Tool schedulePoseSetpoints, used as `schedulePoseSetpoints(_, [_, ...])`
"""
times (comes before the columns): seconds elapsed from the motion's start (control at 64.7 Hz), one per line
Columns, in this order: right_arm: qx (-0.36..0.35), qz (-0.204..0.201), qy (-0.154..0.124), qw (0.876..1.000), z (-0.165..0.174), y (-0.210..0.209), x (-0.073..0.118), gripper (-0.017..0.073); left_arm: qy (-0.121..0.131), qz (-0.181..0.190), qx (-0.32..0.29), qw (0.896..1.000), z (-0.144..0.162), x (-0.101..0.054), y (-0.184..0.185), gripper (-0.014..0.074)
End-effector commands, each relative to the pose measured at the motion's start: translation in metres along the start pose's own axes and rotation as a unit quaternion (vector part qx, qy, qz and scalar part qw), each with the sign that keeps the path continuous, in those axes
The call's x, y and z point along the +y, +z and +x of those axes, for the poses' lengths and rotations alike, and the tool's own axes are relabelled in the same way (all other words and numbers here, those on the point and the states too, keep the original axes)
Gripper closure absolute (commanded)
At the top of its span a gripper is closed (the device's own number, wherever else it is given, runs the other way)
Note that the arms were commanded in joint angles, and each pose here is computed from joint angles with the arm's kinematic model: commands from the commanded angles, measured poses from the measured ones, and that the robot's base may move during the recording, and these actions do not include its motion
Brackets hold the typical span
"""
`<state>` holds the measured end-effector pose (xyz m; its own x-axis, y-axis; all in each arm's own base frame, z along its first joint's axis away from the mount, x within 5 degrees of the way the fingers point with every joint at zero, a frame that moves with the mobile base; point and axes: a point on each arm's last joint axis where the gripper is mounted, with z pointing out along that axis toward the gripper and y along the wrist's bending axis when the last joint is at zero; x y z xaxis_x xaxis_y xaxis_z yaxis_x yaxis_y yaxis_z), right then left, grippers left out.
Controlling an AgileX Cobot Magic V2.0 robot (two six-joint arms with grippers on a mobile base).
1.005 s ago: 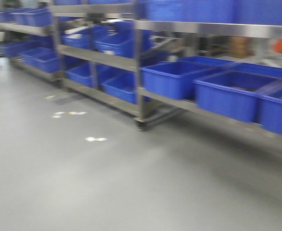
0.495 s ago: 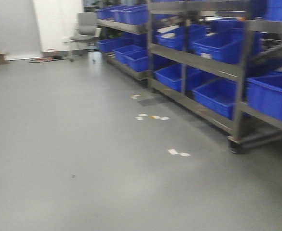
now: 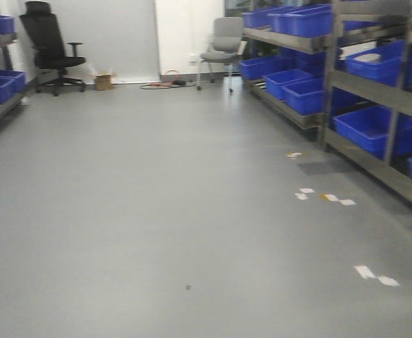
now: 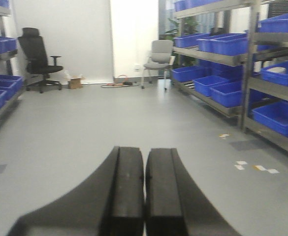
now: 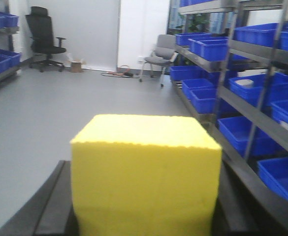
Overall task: Place yellow foam block on left shelf second layer
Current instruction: 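Drive the base down the aisle toward the shelves of blue bins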
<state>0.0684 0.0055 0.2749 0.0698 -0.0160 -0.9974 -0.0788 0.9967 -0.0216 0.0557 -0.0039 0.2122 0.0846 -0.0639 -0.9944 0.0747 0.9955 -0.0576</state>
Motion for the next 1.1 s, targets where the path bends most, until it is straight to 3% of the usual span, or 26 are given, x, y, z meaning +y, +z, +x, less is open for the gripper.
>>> schedulePoseSetpoints(0.0, [-0.052,0.004,-0.002,0.999,-0.0162,0.0002,-0.0008,0.0091,-0.004,0.002,-0.037,0.999,0.0005,0.0,-0.0014,0.047])
schedulePoseSetpoints(1.082, [-0.052,0.004,-0.002,0.999,-0.0162,0.0002,-0.0008,0.0091,-0.004,0.002,-0.037,0.999,0.0005,0.0,-0.0014,0.047])
